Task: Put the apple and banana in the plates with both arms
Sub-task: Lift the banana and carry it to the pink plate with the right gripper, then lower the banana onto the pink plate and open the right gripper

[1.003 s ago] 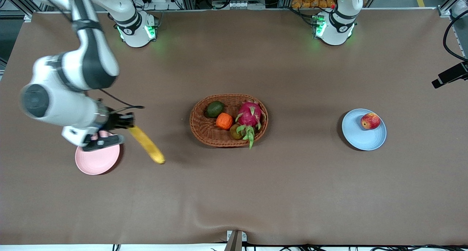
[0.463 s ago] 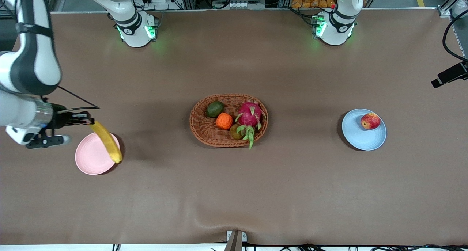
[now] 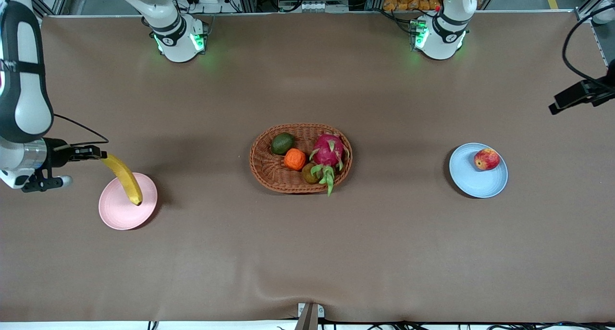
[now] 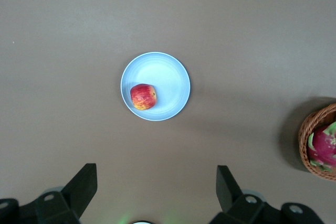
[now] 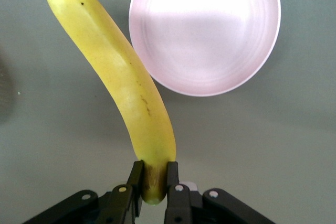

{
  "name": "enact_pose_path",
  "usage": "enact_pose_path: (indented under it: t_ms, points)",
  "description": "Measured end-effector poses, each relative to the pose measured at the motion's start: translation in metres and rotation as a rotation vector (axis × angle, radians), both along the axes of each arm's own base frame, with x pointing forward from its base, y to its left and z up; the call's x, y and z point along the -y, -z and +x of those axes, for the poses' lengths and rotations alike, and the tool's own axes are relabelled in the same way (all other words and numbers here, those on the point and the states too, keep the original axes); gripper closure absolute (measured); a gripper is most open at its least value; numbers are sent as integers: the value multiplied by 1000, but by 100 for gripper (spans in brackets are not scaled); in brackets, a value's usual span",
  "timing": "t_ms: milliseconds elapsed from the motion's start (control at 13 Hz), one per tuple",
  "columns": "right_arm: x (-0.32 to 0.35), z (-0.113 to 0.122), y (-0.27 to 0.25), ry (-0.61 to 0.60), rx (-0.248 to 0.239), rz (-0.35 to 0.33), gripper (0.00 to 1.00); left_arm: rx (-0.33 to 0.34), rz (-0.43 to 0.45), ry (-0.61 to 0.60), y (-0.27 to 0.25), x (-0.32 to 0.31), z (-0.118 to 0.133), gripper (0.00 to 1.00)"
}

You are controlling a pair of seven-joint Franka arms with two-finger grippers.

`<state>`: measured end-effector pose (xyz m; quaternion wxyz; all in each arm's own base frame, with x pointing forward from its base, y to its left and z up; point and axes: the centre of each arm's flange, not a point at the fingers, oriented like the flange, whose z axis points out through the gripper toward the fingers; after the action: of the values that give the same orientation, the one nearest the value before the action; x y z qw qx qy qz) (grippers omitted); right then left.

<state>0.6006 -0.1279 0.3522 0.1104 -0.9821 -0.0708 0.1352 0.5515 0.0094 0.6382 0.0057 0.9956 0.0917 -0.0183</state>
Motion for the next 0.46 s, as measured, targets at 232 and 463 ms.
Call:
enact_pose_path:
  t_ms: [232,463]
  points:
    - [14,3,31,-30,1,11,78,2,1,32,-1,4,-1,0]
    - [25,2,55,-15,-14,19,78,5,2,47,-5,10,-4,0]
